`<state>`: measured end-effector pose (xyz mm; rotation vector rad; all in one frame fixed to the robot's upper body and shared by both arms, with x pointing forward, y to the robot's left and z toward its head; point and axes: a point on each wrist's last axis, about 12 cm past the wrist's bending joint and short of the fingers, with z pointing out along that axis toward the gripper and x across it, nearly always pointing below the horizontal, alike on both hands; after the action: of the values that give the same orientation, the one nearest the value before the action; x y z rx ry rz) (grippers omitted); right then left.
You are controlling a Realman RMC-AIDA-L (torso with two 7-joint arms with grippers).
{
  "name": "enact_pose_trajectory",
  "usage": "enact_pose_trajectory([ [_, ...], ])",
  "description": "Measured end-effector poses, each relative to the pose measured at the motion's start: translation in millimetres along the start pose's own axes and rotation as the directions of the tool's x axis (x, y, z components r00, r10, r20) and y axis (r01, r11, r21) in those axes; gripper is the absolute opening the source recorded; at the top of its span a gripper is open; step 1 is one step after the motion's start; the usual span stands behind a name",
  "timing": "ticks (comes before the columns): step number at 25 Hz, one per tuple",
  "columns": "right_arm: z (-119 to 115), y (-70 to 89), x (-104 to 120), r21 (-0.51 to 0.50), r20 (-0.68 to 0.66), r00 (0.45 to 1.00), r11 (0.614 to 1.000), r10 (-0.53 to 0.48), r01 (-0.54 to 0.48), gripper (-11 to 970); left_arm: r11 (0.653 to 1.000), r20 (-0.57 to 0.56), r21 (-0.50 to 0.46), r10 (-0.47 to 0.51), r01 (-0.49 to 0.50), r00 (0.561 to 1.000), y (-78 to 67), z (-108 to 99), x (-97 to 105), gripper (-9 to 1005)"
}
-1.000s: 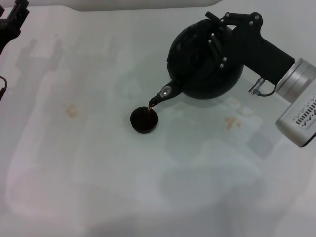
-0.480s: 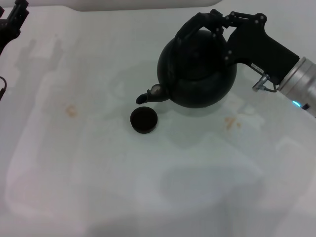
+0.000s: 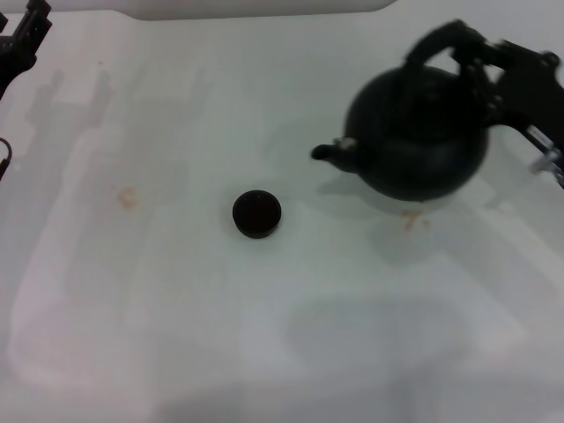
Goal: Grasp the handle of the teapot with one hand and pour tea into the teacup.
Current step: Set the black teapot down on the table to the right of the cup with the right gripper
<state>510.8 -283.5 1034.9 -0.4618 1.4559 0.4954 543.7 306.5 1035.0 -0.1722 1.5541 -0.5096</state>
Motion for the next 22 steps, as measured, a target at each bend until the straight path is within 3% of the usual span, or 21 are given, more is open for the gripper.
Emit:
enact_pose_trajectory([
  [9,-38.3,-1.2,14.0,0.067,-0.055,0.998,0.997,0.031,-0.027,112,1.000,0.001,0.002,0.000,0.000,1.000,-0.4,0.5,-0.2,758],
  [22,-41.0,5.7,23.0,0.079,-0.096,0.994,0.996,0.054,-0.046,118,1.000,0.007,0.007,0.011,-0.011,1.000,-0.1,1.5,-2.5,758],
])
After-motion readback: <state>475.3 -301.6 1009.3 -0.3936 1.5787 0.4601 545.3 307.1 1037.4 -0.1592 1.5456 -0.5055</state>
